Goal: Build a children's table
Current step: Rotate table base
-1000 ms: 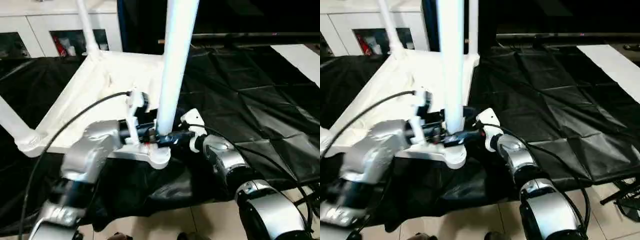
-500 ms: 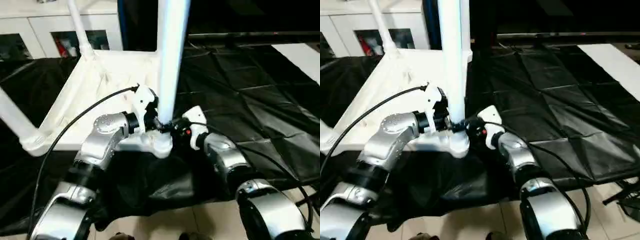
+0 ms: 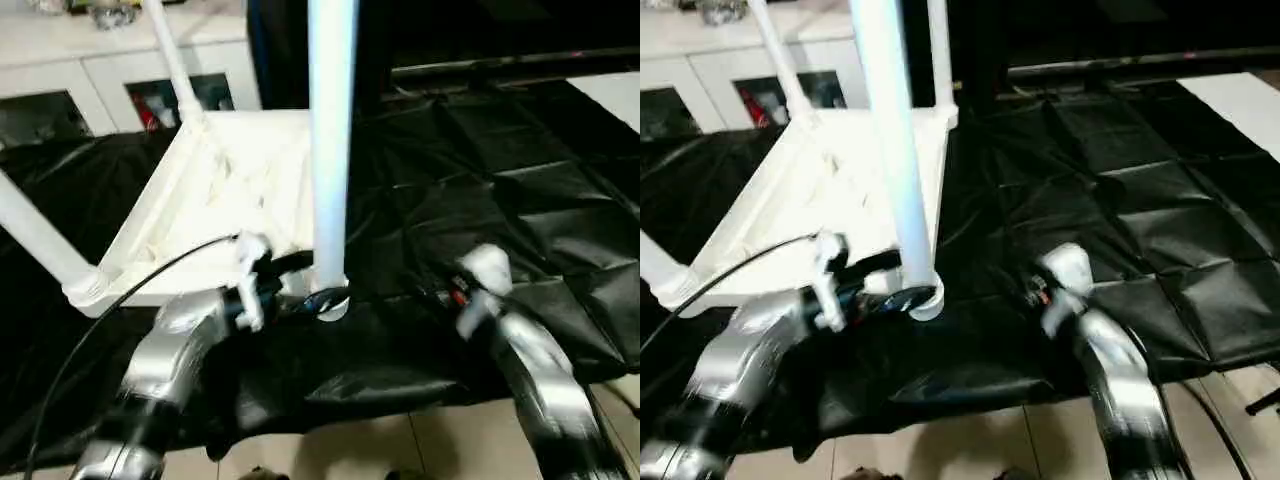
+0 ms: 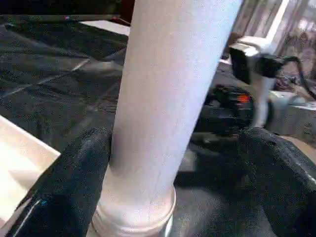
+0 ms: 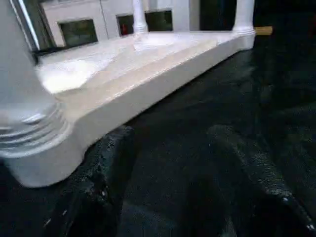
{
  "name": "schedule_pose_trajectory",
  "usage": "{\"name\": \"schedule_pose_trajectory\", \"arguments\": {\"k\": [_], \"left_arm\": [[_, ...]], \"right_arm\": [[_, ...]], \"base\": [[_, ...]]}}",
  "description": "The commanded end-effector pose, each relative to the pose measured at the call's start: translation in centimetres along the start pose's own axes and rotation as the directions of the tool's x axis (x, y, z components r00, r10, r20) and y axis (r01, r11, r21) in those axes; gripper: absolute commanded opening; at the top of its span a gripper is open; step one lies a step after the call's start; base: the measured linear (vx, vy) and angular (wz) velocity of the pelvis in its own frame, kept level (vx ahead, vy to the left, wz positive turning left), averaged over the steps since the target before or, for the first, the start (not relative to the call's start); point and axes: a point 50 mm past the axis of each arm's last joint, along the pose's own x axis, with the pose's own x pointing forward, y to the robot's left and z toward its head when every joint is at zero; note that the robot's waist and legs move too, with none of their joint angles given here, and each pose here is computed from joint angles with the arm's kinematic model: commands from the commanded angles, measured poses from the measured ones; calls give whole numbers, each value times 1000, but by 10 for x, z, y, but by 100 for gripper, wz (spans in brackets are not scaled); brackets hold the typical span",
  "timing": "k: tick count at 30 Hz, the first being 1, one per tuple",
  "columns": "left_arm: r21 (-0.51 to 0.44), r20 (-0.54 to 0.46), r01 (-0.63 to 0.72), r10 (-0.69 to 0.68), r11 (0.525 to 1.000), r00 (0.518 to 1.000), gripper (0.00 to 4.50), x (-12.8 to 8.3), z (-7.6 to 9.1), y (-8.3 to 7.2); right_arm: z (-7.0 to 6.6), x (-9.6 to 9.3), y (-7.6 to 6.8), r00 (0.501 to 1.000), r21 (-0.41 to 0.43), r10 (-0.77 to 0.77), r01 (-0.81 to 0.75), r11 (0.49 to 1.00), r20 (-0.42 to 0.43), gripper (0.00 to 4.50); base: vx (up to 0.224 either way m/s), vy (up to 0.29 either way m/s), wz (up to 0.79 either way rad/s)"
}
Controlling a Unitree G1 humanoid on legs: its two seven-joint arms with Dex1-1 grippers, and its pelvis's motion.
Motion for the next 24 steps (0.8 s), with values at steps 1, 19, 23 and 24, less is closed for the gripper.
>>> {"name": "schedule_pose_trajectory", "arguments": {"k": [1,19,23,24], "left_arm": [[62,22,-101,100,993,995,447,-15,1,4],[56,245,-708,677,704,694,447,-65,-23,-13],[57,256,-787,753,615,607,447,-73,-21,-12],[60,243,-792,761,608,602,447,-74,-22,-11]], "right_arm": [[10,-9,3,999,18,-15,15,1000,49,267],[7,-60,17,927,59,-365,361,931,81,267],[11,-64,20,888,61,-444,440,896,118,267],[11,-65,21,884,66,-453,448,891,114,267]], "base": [[0,0,0],[0,0,0],[0,0,0],[0,0,0]]}}
